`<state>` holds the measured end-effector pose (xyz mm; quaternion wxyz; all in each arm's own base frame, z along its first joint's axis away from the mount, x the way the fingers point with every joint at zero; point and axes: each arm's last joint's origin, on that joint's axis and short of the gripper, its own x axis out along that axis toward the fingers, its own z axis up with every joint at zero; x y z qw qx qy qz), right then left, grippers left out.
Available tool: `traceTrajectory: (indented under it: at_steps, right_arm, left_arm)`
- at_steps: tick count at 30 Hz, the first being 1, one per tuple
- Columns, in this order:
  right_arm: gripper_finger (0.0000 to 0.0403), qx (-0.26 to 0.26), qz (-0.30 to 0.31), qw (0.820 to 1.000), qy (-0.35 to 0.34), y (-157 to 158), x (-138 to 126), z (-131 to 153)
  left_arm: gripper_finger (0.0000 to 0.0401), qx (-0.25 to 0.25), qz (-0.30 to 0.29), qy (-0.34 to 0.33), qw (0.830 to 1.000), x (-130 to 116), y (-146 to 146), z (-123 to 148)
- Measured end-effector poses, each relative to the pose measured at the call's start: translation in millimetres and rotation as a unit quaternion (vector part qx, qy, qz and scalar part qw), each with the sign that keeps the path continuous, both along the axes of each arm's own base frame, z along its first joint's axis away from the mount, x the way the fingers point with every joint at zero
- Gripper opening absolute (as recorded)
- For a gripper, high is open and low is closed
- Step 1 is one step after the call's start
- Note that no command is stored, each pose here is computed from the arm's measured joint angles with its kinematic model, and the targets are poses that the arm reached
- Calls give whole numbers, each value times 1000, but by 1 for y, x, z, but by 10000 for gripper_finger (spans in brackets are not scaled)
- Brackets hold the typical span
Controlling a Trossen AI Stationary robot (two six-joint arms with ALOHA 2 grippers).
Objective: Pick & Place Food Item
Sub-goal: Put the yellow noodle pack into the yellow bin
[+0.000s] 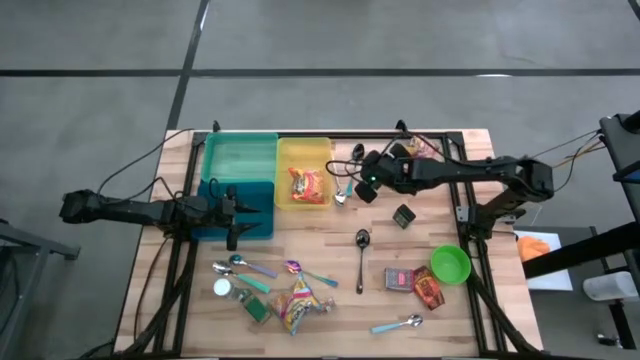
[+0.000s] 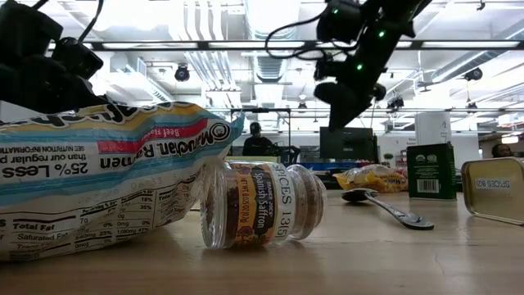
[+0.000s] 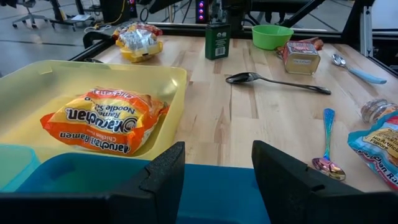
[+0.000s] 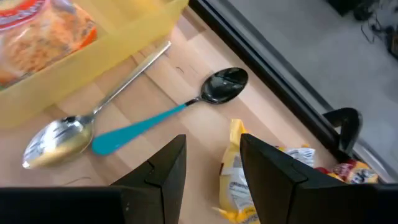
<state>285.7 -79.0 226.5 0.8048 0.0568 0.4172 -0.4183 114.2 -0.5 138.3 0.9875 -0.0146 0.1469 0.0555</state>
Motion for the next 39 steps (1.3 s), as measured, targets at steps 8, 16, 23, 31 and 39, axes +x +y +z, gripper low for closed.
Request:
traceTrajectory:
  at_steps: [8, 16, 23, 31, 39]
  right_arm:
    - [148, 42, -37, 996, 72, -27, 19, -3]
    - [148, 154, -8, 974, 163, -56, 31, 8]
    - [148, 197, 5, 964, 176, -67, 41, -8]
    - [148, 148, -13, 964, 222, -69, 42, -20]
    - [195, 138, -41, 970, 197, -74, 45, -21]
  left_arm:
    - [189, 0, 0, 0, 1000, 0, 0, 0]
    - [189, 0, 0, 0, 1000, 0, 0, 0]
    - [189, 0, 0, 0, 1000, 0, 0, 0]
    - [189, 0, 0, 0, 1000, 0, 0, 0]
    - [189, 0, 0, 0, 1000, 0, 0, 0]
